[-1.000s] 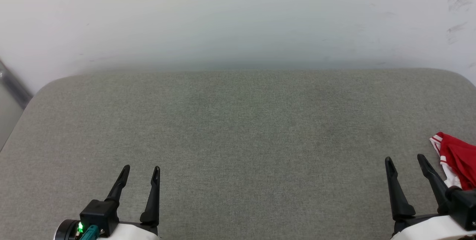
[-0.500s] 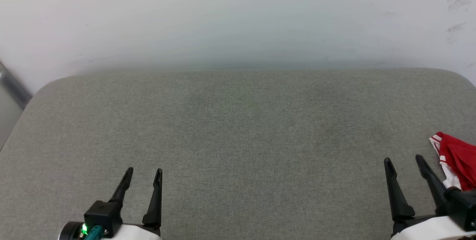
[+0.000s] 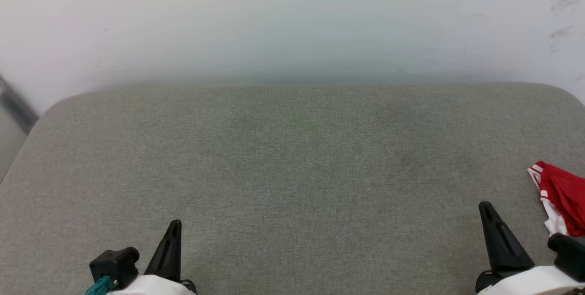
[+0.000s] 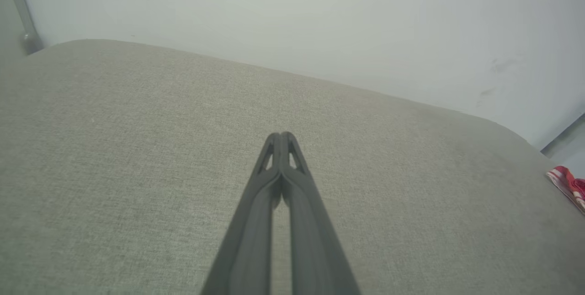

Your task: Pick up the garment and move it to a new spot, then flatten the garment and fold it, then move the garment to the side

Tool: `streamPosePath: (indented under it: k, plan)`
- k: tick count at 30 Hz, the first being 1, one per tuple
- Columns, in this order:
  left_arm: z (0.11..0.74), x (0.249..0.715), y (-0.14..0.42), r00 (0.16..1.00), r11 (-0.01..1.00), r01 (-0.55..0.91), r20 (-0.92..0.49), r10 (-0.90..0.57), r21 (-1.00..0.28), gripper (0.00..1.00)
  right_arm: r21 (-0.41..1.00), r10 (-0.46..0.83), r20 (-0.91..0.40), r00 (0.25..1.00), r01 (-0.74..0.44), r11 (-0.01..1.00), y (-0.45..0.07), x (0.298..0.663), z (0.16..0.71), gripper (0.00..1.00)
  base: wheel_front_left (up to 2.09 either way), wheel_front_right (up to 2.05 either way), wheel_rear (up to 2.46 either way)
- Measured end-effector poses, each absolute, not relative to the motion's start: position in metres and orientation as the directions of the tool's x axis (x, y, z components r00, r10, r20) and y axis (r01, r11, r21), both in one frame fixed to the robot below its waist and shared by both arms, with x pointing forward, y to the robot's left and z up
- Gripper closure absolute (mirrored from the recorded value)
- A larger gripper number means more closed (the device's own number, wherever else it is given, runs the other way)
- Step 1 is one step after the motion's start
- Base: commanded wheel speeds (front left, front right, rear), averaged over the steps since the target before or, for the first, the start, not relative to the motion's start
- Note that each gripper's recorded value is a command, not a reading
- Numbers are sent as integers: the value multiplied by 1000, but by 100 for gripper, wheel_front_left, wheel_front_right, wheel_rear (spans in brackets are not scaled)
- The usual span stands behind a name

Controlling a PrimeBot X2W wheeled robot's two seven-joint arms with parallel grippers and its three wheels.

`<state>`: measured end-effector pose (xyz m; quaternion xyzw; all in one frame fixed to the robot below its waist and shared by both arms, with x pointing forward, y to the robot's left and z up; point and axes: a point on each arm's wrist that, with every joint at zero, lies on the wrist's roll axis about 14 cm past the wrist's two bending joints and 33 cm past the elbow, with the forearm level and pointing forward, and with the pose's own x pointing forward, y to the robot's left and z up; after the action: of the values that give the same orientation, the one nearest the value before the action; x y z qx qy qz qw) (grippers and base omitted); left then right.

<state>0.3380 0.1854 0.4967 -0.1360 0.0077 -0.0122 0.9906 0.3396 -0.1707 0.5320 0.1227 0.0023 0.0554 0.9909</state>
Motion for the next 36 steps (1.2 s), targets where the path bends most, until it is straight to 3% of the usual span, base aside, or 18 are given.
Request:
streamPosePath:
  k: [18,36]
  plan:
    - [490,350,194,997,840,-45,-73,6,-541,100,536,111,15,994,-102,838,-172,351,526,100,0,0,0]
    - [490,360,197,996,674,-72,-91,6,-735,100,734,94,19,995,-77,674,-177,361,522,100,0,0,0]
